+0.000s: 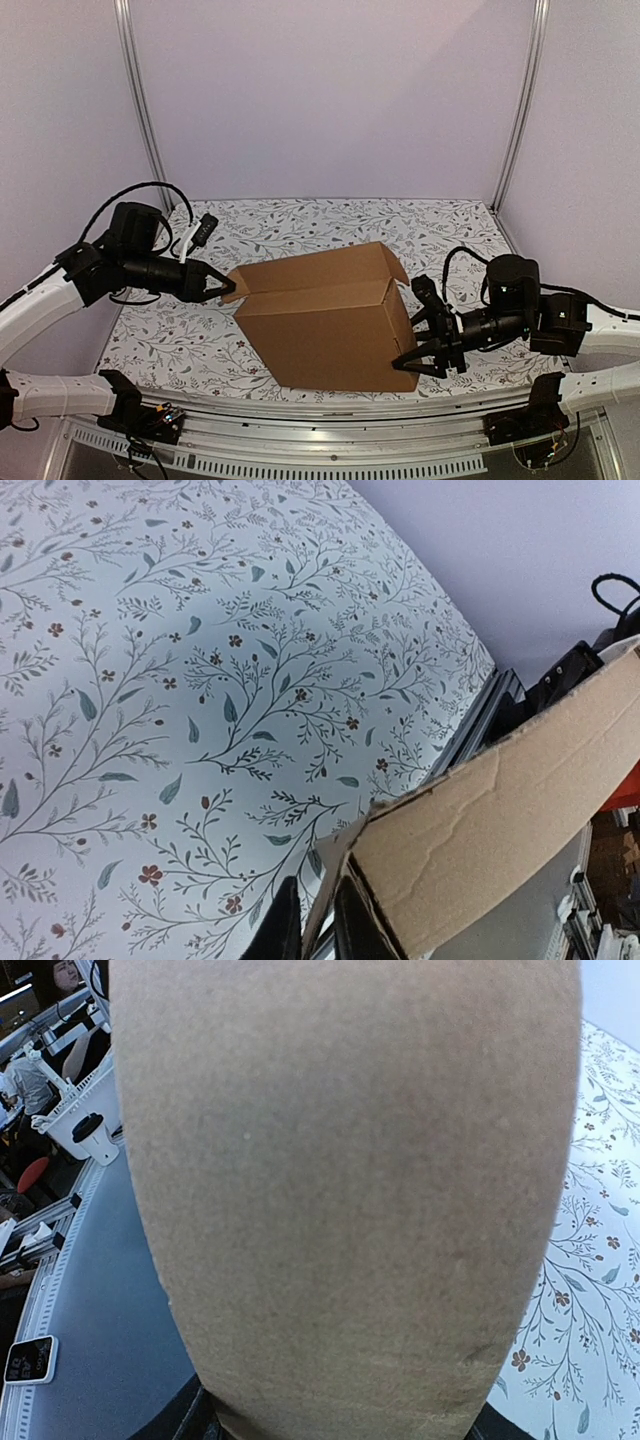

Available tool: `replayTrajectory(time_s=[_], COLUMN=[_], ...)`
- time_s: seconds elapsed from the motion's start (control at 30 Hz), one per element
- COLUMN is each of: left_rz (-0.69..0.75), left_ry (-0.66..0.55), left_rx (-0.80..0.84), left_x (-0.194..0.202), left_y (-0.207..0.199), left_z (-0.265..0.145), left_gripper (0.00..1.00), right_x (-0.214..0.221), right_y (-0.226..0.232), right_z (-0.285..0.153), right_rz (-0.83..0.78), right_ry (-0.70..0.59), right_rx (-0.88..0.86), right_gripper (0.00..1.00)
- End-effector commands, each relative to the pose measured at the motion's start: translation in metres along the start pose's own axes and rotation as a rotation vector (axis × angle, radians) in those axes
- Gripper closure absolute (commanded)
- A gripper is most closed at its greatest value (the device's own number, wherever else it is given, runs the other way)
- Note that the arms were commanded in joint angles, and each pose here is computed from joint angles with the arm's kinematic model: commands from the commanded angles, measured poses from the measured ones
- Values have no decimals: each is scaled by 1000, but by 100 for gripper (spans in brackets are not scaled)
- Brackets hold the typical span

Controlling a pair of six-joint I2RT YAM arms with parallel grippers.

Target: Fold the paper box

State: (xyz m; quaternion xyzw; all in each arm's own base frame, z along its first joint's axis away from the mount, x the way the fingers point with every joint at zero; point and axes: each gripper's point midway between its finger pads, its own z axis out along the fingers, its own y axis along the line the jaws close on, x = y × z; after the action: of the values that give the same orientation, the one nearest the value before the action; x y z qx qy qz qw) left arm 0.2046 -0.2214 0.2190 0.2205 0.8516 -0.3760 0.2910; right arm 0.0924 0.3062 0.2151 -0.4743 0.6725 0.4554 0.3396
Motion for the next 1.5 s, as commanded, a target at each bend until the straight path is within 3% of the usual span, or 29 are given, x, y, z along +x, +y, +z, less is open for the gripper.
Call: replayTrajectory(time_s=[0.0, 0.1, 0.5, 0.67, 0.93, 1.47], left_rz=[11, 5, -32, -42, -63, -35], left_ry=[9, 14, -1, -19, -8, 16], left_rx=[41, 46, -24, -38, -66, -141], left_x=[-3, -3, 0, 2, 17, 28], left_y=[-11, -11, 0, 0, 6, 12], left_z=[-2, -1, 3, 6, 18, 23], left_gripper=[94, 100, 100, 100, 100, 100], right_x=[-4, -3, 4, 10, 26, 43], right_y=[-6, -14, -62, -81, -94, -96], right_z=[2, 6, 25, 37, 54, 49], right_rz=[-12, -23, -157, -211, -196, -162], right_ry=[-33, -37, -174, -173, -135, -130], right_rx=[20, 50, 248, 316, 325, 340], right_gripper=[67, 68, 78, 80, 82, 81])
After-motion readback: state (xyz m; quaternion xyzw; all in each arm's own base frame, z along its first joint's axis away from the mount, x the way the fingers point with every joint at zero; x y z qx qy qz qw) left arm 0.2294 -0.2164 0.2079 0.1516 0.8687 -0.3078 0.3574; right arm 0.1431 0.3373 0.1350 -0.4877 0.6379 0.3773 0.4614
